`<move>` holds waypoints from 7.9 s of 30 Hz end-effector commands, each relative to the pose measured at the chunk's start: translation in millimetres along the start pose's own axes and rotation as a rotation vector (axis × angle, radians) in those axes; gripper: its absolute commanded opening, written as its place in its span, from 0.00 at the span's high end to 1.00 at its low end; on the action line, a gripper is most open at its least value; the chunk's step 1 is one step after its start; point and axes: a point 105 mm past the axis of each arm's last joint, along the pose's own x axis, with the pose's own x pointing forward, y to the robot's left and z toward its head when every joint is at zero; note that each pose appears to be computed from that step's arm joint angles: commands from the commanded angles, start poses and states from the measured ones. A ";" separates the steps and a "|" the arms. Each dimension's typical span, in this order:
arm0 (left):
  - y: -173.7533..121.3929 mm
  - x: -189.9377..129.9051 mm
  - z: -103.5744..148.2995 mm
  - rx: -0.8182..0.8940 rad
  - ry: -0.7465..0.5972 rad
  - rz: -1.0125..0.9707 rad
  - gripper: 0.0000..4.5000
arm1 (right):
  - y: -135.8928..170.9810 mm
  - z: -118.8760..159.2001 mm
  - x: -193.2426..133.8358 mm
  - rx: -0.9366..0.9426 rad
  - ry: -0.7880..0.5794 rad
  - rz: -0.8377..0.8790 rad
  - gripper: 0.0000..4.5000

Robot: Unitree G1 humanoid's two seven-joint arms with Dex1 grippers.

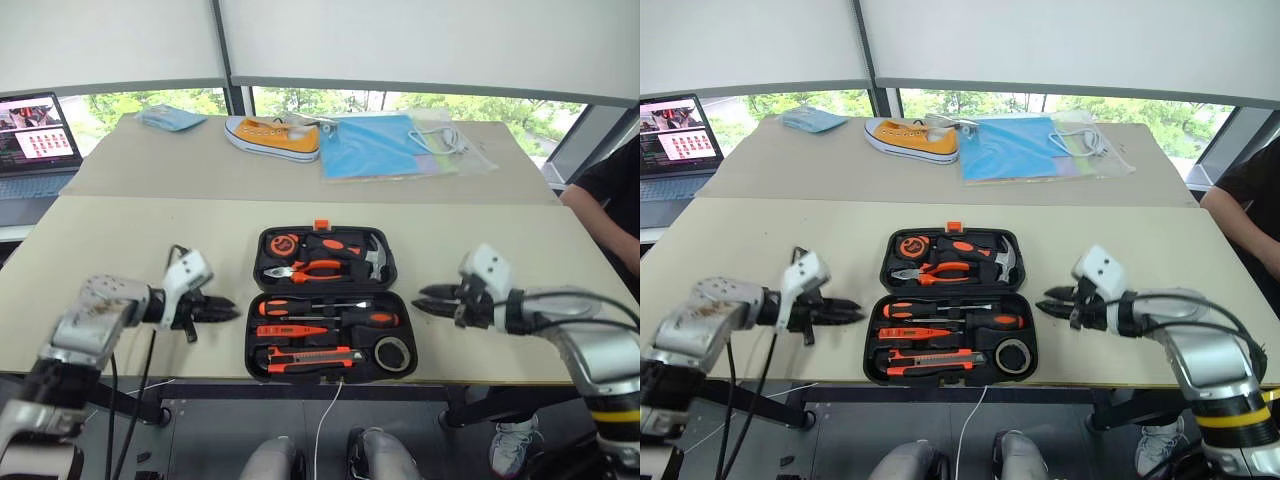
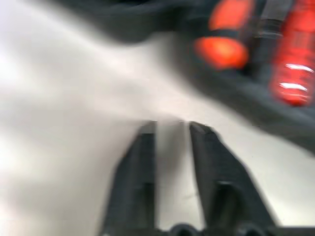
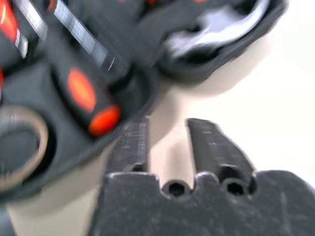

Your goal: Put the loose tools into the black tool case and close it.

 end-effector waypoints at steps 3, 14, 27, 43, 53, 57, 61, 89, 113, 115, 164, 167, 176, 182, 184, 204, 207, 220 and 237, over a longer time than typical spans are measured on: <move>15.7 9.6 52.6 -0.270 -0.164 0.045 0.21 | -15.3 17.0 20.1 0.073 0.006 -0.062 0.14; 20.2 58.0 42.6 -0.274 -0.057 0.061 0.13 | -45.0 23.0 61.2 0.309 0.019 -0.182 0.06; 11.8 62.9 29.7 -0.268 -0.030 0.018 1.00 | -30.9 15.8 73.8 0.319 0.044 -0.136 1.00; 11.1 40.6 133.5 0.144 -0.527 0.143 1.00 | -55.7 107.6 54.4 0.077 -0.315 -0.352 1.00; 10.7 50.9 123.6 0.417 -0.554 0.320 1.00 | -53.3 86.0 35.9 -0.242 -0.401 -0.529 1.00; 17.4 50.3 115.8 0.432 -0.586 0.441 1.00 | -45.2 59.9 30.2 -0.327 -0.420 -0.583 1.00; 20.3 38.2 106.5 0.428 -0.620 0.517 1.00 | -35.5 42.3 20.8 -0.438 -0.435 -0.616 1.00; 33.2 44.8 77.0 -0.076 -0.301 0.283 0.00 | -39.9 26.1 17.2 0.214 -0.168 -0.413 0.19; 32.6 113.6 117.8 -0.316 -0.283 0.286 0.95 | -85.5 24.1 69.1 0.424 -0.049 -0.477 0.89; 32.7 113.2 117.9 -0.318 -0.287 0.282 1.00 | -84.1 24.9 70.0 0.418 -0.052 -0.466 1.00; 40.5 15.4 85.0 0.452 -0.283 0.259 0.74 | 81.6 -28.4 -28.8 -0.257 -0.054 0.145 0.89; 29.1 46.2 105.4 0.538 -0.278 0.169 0.96 | 83.5 -28.2 -21.0 -0.281 -0.041 0.156 1.00; -5.8 104.8 127.8 0.786 -0.165 0.036 0.98 | 88.5 -29.7 2.7 -0.361 0.010 0.202 1.00; -28.9 108.4 92.3 0.914 -0.018 -0.243 0.98 | 45.7 -18.9 6.5 -0.390 0.019 0.008 1.00; -33.0 105.0 80.7 0.897 0.020 -0.329 0.98 | 23.6 -16.4 3.5 -0.408 0.025 -0.091 1.00; 11.8 104.5 124.8 0.703 -0.115 0.141 0.98 | 48.1 -19.7 -2.9 -0.305 -0.030 0.077 1.00; 10.5 113.8 118.5 0.716 -0.074 0.155 0.98 | 53.0 -14.9 1.4 -0.294 -0.050 0.083 1.00; -32.7 109.6 97.8 0.678 -0.051 -0.309 0.98 | 10.8 -22.6 14.9 -0.325 0.025 -0.128 1.00; -61.7 67.8 70.7 0.668 -0.088 -0.596 0.98 | 21.0 -21.0 -27.5 -0.320 0.029 -0.177 1.00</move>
